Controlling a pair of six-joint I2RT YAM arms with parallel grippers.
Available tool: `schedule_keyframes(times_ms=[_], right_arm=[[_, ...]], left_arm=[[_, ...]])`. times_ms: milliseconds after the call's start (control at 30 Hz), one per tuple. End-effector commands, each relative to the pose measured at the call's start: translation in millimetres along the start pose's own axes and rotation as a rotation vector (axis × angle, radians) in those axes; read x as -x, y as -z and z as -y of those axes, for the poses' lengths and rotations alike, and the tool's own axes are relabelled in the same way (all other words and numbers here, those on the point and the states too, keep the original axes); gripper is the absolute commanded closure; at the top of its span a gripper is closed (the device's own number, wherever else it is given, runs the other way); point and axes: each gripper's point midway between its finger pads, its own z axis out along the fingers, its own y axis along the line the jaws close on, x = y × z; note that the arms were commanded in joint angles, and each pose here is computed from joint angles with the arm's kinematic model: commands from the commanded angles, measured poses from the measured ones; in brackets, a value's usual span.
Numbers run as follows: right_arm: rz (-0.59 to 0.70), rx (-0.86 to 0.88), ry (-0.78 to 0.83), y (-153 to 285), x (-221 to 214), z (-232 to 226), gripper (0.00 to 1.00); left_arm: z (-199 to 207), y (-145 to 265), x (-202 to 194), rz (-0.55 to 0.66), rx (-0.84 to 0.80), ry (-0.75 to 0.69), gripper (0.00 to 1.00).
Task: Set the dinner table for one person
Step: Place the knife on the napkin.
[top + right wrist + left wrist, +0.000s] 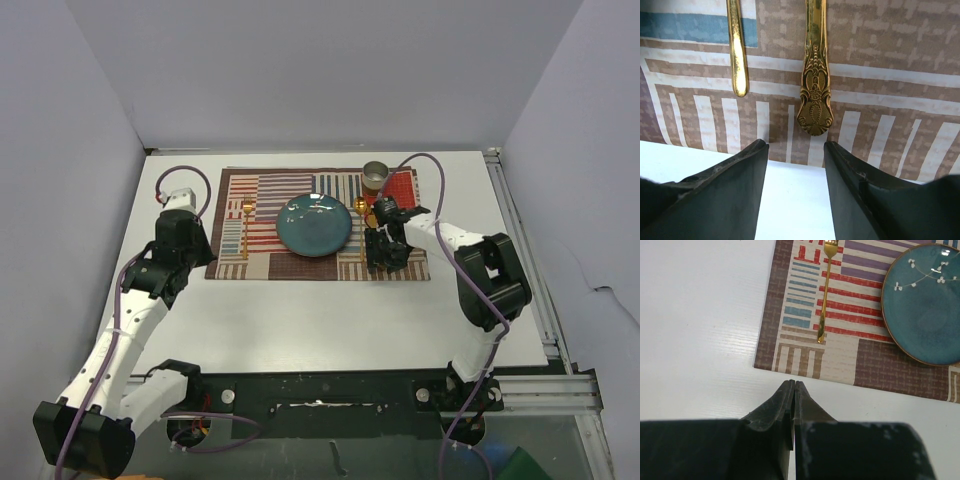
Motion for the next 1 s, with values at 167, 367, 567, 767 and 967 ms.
schedule_keyframes(times_ms=[167,367,567,767,967], right_arm=[[0.046,0.041,0.008,-2.5,23.9,-13.9,0.51],[0.051,0.052,0.01,-3.1,29.8,-17.7,0.51],[0.051,0.054,0.014,-4.4,34.3,-19.2,0.52],[0.053,0.063,0.02,-5.2,39.7,-22.8,0.52],[0.05,0.07,0.031,-8.2,40.3,-24.6,0.51]], left_arm=[[7.0,-1.4,18.4,0.062,-0.034,0.006,1.0],[7.1,-2.2,18.7,0.06,-0.038,0.009,1.0],[6.4,-3.0,17.8,0.057,-0.037,0.008,1.0],[6.4,-2.7,18.3,0.058,-0.039,0.011,1.0],[5.9,-3.4,18.2,0.057,-0.038,0.011,1.0]])
